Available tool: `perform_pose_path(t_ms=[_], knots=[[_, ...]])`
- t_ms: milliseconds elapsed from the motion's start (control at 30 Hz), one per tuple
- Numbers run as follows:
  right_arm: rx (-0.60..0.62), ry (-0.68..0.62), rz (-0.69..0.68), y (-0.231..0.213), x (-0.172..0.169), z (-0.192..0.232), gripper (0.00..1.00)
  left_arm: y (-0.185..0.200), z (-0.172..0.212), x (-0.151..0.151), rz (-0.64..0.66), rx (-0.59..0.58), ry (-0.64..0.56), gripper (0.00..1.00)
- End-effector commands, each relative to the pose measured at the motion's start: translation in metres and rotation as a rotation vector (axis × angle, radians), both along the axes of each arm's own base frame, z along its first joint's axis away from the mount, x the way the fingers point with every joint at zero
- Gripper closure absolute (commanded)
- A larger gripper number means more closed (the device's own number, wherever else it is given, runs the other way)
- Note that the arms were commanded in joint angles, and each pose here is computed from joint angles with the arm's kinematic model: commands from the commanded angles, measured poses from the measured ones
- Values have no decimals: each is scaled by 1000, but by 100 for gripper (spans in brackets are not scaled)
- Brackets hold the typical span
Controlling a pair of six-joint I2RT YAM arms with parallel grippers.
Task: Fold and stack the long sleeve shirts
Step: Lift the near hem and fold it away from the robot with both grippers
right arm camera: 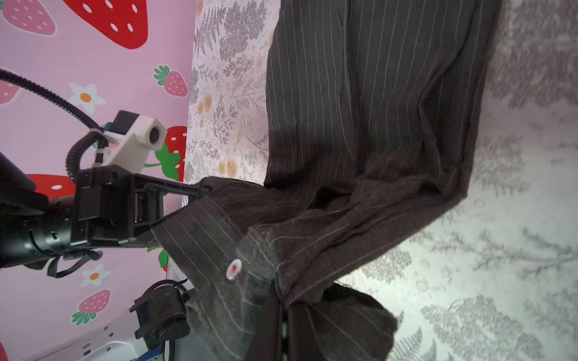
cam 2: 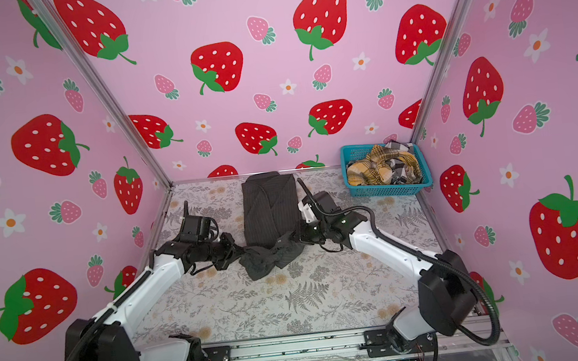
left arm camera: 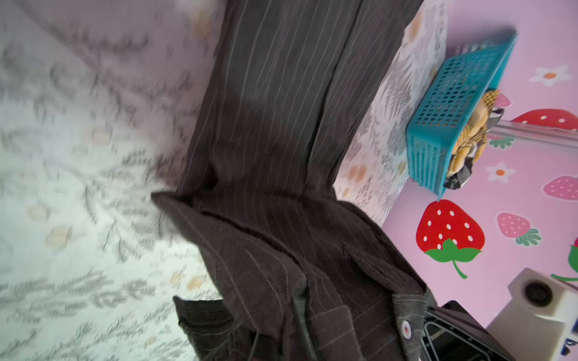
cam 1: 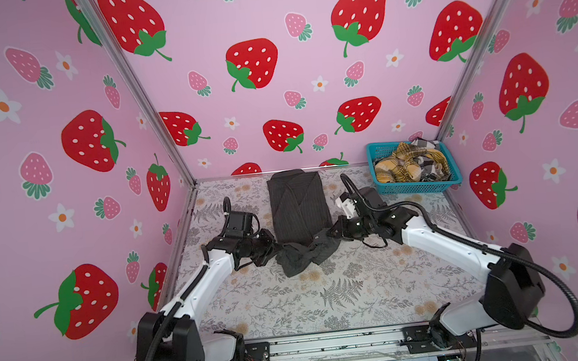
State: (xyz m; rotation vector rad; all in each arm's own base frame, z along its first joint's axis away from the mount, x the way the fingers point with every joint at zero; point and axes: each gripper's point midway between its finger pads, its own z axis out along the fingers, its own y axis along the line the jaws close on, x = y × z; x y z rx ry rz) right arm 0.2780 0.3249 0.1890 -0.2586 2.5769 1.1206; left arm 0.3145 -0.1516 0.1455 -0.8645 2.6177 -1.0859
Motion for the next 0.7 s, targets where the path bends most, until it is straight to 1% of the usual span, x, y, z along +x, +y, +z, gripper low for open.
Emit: perform_pose_path(t_ms=[0,100,167,200,233,267,333,400,433,467,533,567,633,667], knots=[[8,2,56,5,35,-7,100,-2,15,59,-8,-28,-82,100],[36,-1,31,13,88,-8,100,-7,4,107,-8,-38,-60,100],[30,-5,21,18,124,-12,100,-7,-3,138,5,-52,-65,100],[37,1,27,23,142,-17,94,-5,-7,155,7,-51,-72,83],[4,27,11,21,159,-32,78,-3,-13,171,9,-44,-66,66],[-11,14,0,21,176,-33,63,-1,-20,182,14,-41,-46,60],[-70,26,-44,14,205,-52,43,-3,-17,211,18,-96,-85,53],[-88,25,-58,11,219,-54,18,8,-8,226,34,-77,-92,49],[-112,14,-68,7,223,-53,14,15,0,230,52,-63,-104,46],[-129,-4,-68,6,224,-50,14,21,7,232,67,-55,-114,43],[-173,-47,-86,-1,220,-40,17,30,26,228,83,-52,-138,44],[-202,-77,-93,-4,214,-35,20,34,33,221,83,-34,-144,44],[-239,-129,-83,-3,193,-27,26,40,39,192,71,25,-137,46],[-248,-142,-68,0,182,-27,29,39,36,177,64,40,-128,50]])
